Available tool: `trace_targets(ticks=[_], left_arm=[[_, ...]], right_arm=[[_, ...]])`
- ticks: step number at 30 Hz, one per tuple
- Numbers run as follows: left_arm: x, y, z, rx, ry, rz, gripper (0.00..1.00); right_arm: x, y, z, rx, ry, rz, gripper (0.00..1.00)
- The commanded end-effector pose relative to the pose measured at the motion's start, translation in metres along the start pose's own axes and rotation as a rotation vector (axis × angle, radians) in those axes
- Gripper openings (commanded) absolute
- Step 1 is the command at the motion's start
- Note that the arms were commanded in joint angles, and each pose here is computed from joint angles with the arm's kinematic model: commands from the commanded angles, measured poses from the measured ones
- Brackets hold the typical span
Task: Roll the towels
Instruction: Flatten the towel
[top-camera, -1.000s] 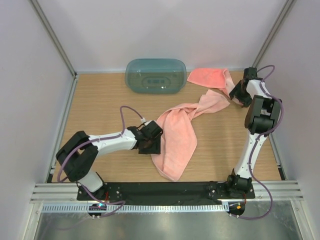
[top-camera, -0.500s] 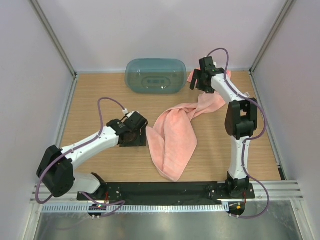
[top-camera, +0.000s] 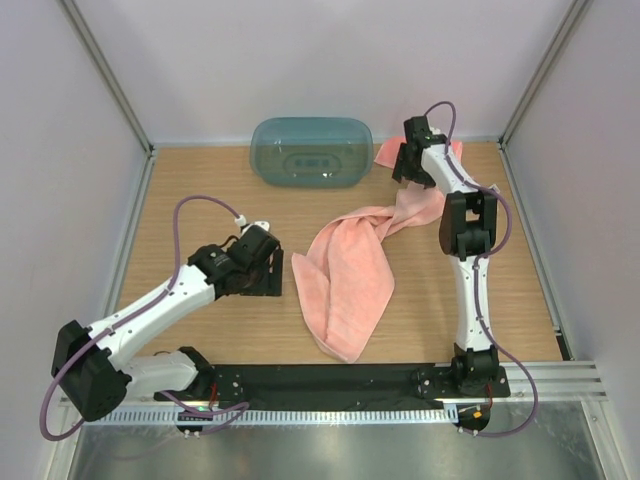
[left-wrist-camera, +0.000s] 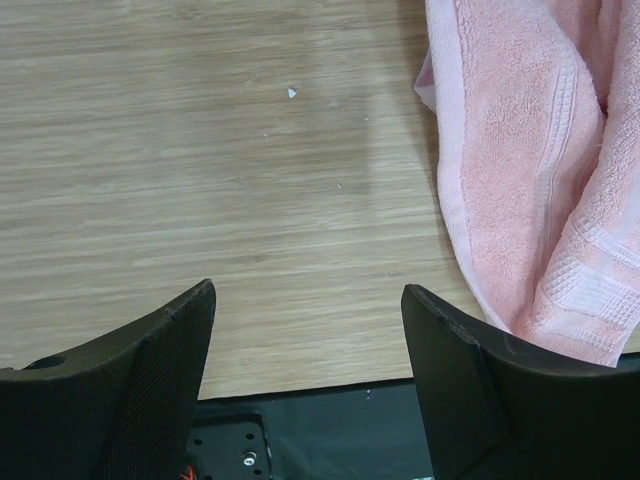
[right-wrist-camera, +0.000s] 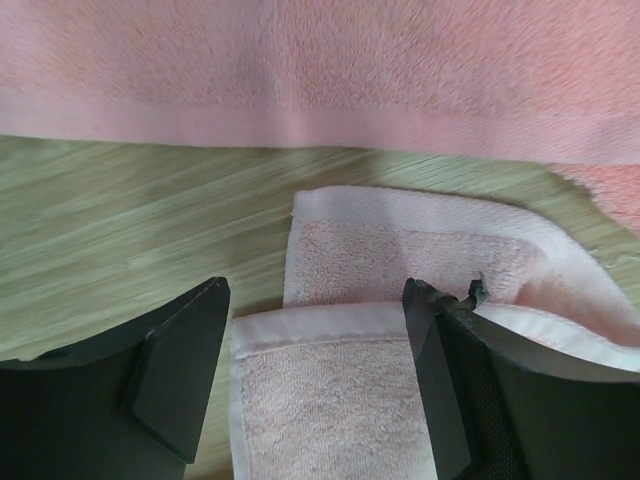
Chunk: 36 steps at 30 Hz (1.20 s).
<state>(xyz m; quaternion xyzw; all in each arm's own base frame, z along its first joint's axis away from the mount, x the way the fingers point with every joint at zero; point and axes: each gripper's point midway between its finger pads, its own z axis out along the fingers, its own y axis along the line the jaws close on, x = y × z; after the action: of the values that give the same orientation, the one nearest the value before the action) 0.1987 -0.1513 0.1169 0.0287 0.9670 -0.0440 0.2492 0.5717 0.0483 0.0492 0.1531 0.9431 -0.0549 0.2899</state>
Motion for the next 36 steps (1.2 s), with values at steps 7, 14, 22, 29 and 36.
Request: trace_targets(ticks=[7,14,22,29,36], left_arm=[[0.001,0.004,0.0,-0.002,-0.01,0.026,0.76],[0.0,0.004,0.0,-0.003,-0.017,0.028,0.76],[-0.002,0.007,-0.002,-0.008,-0.034,0.016,0.76],[-0.003,0.007,-0.004,-0.008,-0.045,0.013,0.77],[-0.004,0.009,-0.003,-0.02,-0.046,0.013,0.77]], right_arm=[[-0.002,0.002,0.006,0.035,-0.013,-0.033,0.51],[0.009,-0.002,0.01,0.041,0.006,-0.035,0.01],[-0.017,0.001,-0.018,-0.037,-0.042,0.035,0.35],[-0.01,-0.014,0.0,-0.03,-0.004,0.056,0.67],[0.022,-0.021,0.03,-0.002,0.071,0.055,0.31]])
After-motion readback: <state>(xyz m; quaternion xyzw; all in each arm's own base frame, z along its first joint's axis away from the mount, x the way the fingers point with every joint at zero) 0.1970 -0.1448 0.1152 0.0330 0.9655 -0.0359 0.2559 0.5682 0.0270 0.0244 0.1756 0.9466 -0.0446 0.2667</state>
